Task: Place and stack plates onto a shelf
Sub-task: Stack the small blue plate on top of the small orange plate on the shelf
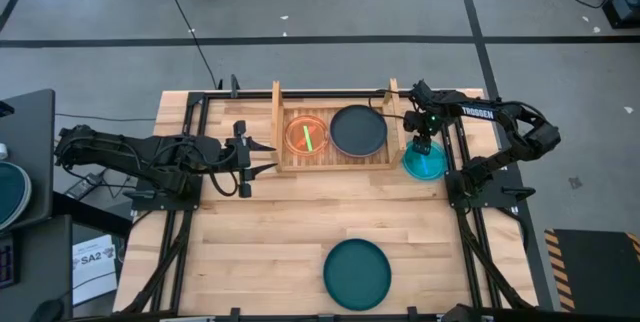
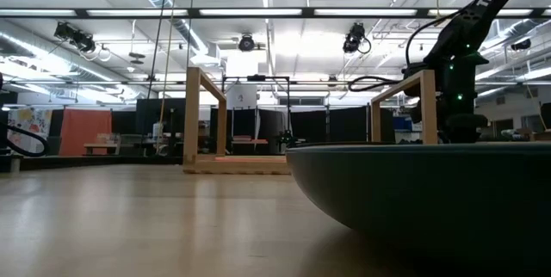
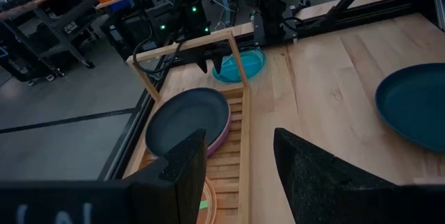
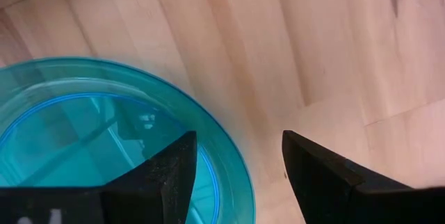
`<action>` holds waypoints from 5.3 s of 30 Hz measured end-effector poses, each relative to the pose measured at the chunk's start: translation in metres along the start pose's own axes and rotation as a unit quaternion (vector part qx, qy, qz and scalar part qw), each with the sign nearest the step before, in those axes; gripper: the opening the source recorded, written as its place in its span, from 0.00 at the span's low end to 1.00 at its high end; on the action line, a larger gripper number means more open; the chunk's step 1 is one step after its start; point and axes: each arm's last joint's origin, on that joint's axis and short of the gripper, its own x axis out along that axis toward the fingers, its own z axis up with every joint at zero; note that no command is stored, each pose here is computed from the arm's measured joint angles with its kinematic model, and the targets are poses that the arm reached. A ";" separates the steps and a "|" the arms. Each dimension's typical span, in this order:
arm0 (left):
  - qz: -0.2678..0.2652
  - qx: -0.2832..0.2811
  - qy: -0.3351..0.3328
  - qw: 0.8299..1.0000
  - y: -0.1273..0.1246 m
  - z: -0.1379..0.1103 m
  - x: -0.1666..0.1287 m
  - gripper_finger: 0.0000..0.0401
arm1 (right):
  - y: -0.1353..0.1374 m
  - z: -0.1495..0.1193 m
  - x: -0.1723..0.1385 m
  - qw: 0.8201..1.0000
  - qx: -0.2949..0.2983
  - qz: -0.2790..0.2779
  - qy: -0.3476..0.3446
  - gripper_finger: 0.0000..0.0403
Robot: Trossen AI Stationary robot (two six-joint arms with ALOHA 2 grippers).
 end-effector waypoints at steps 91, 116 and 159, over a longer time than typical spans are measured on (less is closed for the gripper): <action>0.000 0.000 0.000 1.000 0.000 0.000 0.000 0.43 | -0.058 0.059 -0.204 0.937 0.103 -0.334 0.004 0.00; 0.000 0.000 0.000 1.000 0.000 0.000 0.000 0.43 | -0.060 0.078 -0.283 0.865 0.129 -0.465 -0.135 0.00; 0.000 0.000 0.000 1.000 0.000 0.000 0.000 0.43 | 0.037 0.171 -0.275 0.876 -0.008 -0.180 -0.447 0.00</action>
